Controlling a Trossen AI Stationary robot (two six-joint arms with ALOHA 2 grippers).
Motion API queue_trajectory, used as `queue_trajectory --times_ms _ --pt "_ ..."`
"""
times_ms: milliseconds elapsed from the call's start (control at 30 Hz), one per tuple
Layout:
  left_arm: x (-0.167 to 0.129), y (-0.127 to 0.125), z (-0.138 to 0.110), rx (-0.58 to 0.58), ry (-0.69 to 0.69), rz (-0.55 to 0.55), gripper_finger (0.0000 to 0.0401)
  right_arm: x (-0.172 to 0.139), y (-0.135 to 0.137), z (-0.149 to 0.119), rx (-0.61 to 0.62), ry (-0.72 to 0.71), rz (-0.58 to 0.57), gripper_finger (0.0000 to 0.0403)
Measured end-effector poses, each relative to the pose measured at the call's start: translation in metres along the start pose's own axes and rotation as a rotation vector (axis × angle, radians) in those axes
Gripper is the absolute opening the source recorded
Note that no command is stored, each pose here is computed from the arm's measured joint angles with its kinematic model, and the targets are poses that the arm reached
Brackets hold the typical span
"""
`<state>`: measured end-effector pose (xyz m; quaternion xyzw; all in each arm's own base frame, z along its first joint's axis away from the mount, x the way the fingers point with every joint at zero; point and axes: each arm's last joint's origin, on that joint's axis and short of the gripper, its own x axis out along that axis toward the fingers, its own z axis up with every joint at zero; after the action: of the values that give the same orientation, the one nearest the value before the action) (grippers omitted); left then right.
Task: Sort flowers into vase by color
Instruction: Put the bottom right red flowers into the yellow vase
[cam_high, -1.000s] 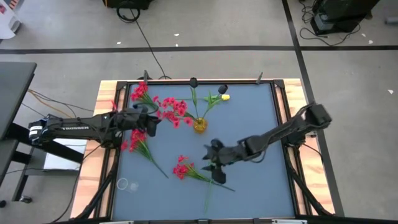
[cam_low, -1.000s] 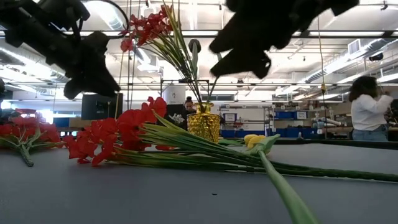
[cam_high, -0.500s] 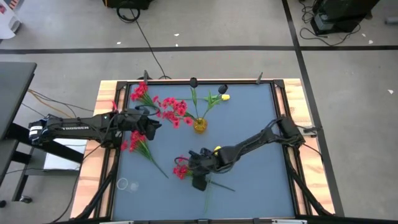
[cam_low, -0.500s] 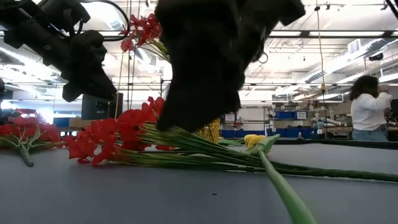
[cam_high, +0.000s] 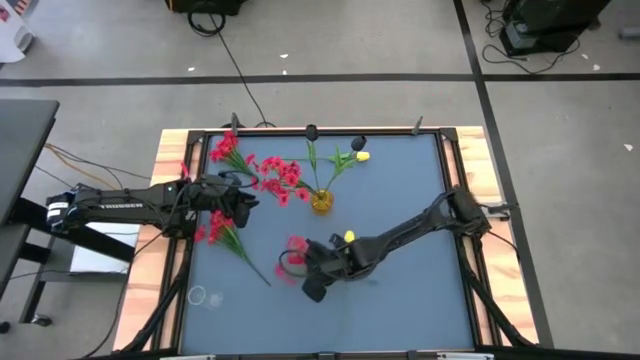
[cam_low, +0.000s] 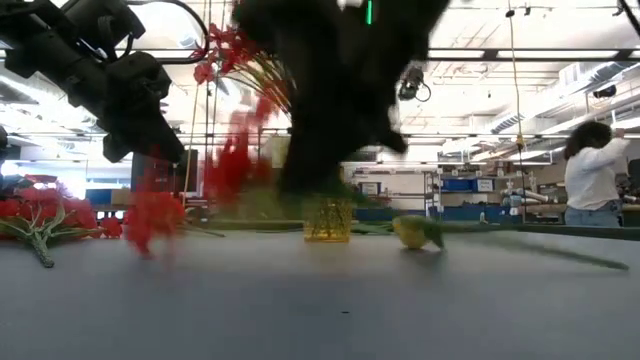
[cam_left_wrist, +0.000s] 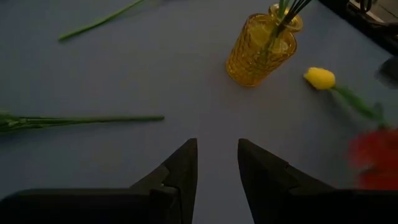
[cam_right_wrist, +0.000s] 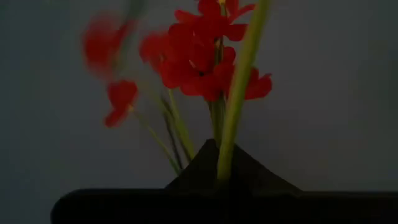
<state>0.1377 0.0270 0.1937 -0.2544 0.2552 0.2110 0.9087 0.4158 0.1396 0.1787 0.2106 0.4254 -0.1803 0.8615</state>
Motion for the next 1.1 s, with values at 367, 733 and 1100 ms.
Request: queue_trajectory --times_ms 367,733,1100 --pt "0.000 0.001 -0.003 -0.006 0.026 0.015 0.0121 -0.148 -0.004 0.046 0.203 -0.665 -0.155 0.0015" --pt "0.000 0.001 -0.003 -0.024 0.026 0.015 0.0121 -0.218 -0.009 0.076 0.147 -0.980 -0.302 0.0013" --pt "0.000 0.001 -0.003 -0.043 0.026 0.016 0.0121 -0.241 -0.025 0.129 0.036 -1.217 -0.135 0.0013"
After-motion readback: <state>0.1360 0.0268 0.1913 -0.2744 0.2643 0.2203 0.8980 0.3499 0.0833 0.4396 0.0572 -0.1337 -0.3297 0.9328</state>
